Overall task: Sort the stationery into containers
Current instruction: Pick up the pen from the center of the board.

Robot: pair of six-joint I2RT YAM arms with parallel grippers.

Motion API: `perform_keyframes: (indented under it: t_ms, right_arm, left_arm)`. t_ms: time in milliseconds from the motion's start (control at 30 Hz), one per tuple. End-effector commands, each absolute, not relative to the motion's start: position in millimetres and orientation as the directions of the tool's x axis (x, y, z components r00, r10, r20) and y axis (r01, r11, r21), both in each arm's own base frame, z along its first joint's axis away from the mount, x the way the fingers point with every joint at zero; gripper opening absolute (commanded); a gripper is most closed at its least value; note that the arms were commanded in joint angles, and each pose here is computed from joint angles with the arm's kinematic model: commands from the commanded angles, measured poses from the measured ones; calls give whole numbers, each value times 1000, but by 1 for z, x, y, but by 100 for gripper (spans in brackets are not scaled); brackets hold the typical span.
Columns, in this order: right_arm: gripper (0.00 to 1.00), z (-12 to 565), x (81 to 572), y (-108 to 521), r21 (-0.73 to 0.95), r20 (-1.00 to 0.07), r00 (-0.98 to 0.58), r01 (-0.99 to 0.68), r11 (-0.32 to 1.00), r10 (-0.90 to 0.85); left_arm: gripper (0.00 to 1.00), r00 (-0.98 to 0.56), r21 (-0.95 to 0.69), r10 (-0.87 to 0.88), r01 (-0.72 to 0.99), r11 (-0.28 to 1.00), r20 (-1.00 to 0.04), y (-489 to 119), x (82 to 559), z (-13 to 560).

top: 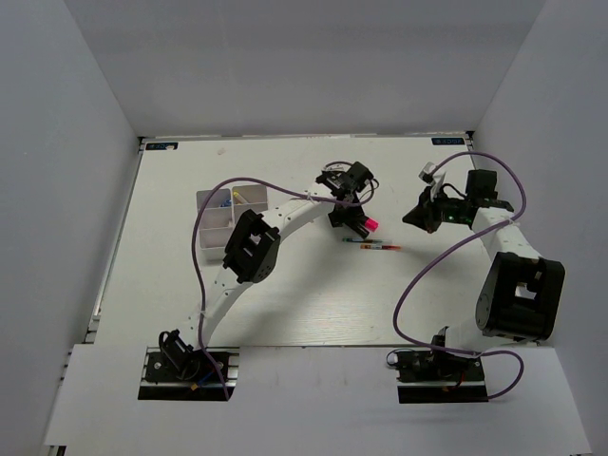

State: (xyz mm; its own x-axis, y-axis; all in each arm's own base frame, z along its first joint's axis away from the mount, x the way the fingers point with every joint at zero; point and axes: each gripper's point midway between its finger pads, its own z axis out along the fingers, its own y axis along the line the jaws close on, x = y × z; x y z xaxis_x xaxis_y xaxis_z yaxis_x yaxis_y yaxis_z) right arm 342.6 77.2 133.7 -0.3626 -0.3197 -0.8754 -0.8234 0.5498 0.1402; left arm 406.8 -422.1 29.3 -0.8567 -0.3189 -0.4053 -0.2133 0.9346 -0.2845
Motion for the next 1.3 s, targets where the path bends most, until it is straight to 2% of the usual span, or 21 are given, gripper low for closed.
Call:
perform_keyframes:
  t_ms: [0,500,867,1000,1100,1133,1267]
  right_arm:
    - [2,141,339,81,154,-891,-344,-843,516,-297]
    - [2,142,326,84,176,-897,-339,-862,474,-283]
    - [2,142,322,84,178,-898,-335,-869,462,-284]
    - [2,139,319,84,176,-897,-335,-871,459,-290]
    - [2,140,319,84,182,-897,-338,-871,457,-287]
    - [2,140,318,85,188,-897,-340,-871,454,-282]
    - [2,140,317,85,181,-898,-332,-876,446,-288]
  left_arm:
    - [57,-880,-230,-277,-199,953,-386,-413,394,31]
    - [57,-933,51,-195,-220,974,-303,-330,339,-3]
    - [59,-934,37,-198,-218,975,-299,-334,346,-7]
    - [53,-936,41,-189,-210,977,-297,-333,345,-13]
    - [40,-941,25,-183,-198,980,-286,-337,344,-13]
    - [31,-941,25,-183,-198,980,-286,-337,344,-13]
    - [10,-940,-1,-172,-180,984,-296,-338,344,4]
